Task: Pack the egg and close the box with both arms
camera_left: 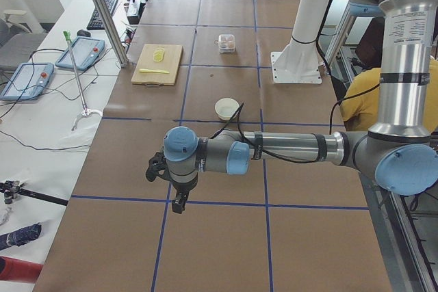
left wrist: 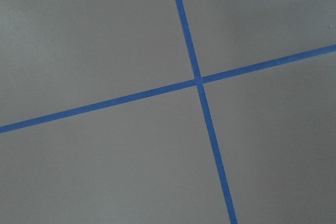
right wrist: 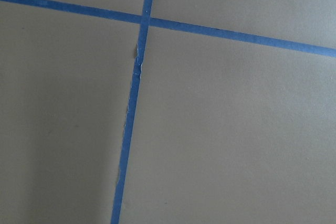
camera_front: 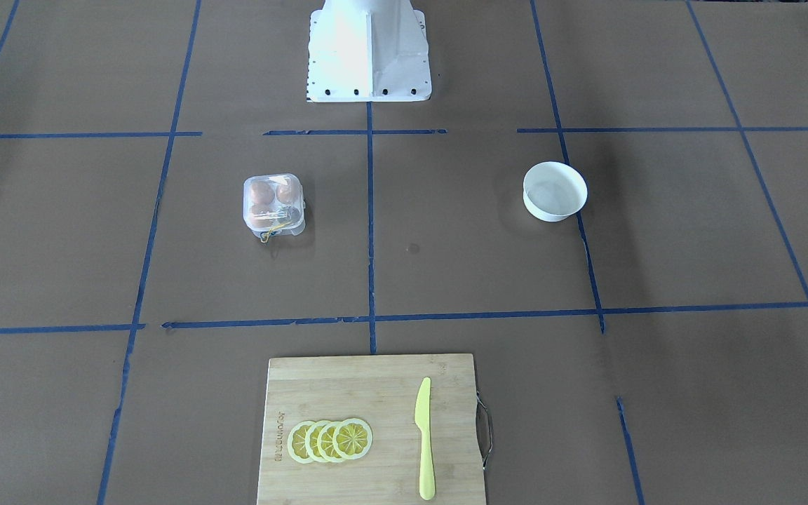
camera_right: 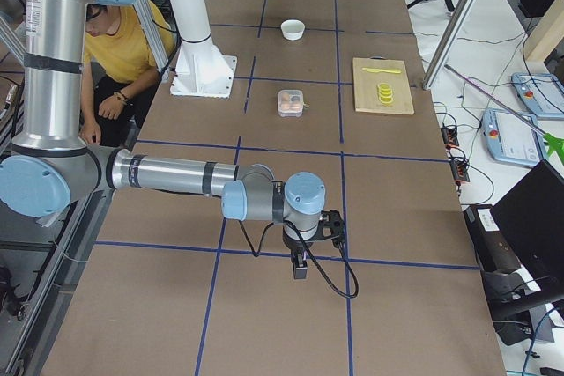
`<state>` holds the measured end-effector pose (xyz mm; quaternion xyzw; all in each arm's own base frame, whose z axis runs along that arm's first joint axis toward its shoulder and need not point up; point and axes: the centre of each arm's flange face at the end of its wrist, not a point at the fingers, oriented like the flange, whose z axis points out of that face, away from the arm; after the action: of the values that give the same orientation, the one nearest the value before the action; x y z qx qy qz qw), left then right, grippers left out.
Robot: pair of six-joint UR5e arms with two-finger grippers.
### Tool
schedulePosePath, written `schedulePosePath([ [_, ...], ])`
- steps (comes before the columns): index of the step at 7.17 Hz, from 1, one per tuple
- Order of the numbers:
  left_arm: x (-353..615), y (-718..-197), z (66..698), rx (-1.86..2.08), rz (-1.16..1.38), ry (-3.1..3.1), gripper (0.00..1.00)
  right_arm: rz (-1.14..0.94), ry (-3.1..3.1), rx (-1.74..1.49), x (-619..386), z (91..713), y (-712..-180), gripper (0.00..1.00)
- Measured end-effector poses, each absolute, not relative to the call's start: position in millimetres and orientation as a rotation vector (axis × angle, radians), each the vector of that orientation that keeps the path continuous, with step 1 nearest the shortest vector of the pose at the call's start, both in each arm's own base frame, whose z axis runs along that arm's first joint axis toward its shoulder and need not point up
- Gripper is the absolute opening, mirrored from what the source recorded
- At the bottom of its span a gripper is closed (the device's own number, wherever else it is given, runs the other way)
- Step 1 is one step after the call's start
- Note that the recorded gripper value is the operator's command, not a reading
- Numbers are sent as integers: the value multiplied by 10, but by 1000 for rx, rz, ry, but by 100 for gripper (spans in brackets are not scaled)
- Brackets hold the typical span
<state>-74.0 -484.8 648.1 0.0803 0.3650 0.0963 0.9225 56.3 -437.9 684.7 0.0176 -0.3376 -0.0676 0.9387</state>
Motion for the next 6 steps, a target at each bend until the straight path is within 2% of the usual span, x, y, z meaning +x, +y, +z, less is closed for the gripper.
schedulePosePath([
  [6, -745, -4843, 6495, 164, 193, 751, 100, -141, -693, 43, 554, 6813, -4414, 100],
])
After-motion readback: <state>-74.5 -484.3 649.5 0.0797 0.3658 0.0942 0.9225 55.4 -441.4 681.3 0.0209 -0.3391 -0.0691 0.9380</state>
